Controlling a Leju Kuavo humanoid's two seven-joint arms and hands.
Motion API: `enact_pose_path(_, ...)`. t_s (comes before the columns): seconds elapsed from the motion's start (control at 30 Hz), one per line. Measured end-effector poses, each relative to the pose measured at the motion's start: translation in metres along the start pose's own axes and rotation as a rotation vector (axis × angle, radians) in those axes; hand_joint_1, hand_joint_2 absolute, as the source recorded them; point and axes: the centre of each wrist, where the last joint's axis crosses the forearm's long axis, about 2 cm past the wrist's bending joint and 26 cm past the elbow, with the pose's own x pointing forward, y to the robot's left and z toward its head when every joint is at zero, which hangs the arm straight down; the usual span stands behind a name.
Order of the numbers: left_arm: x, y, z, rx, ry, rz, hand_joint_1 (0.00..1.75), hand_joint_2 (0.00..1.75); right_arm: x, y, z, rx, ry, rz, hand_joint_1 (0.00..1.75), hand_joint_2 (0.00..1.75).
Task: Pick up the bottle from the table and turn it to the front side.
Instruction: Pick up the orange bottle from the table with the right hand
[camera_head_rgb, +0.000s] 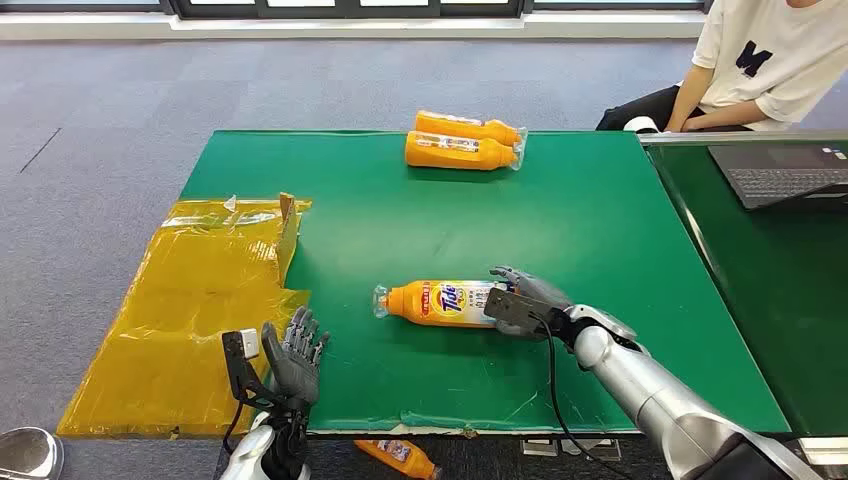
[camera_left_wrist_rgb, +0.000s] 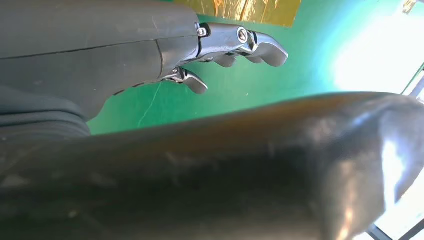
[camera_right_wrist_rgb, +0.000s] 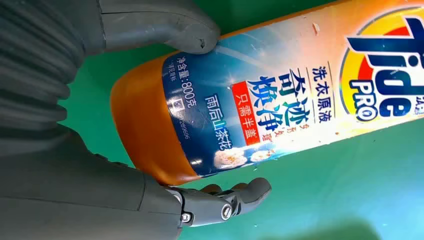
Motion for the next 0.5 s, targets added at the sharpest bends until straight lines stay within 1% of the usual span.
enact_pose_path(0.03, 0.000, 0.000, 0.000, 0.000, 0.001, 0.001, 0.00, 0.00, 0.000, 0.001, -0.001, -0.001, 0.001, 0.001, 0.00, 1.75)
enact_pose_path(0.17, -0.001, -0.002, -0.001, -0.001, 0.011, 0.003, 0.00, 0.00, 0.002, 0.009, -0.003, -0.009, 0.013, 0.017, 1.75, 1.75)
enact_pose_path(0.3, -0.002, -0.005, -0.002, -0.007, 0.021, 0.008, 0.00, 0.00, 0.001, 0.017, -0.005, -0.013, 0.026, 0.057, 1.75, 1.75)
enact_pose_path(0.5, -0.003, -0.009, -0.003, -0.014, 0.023, 0.022, 0.00, 0.00, 0.005, 0.018, -0.007, -0.026, 0.022, 0.085, 1.75, 1.75)
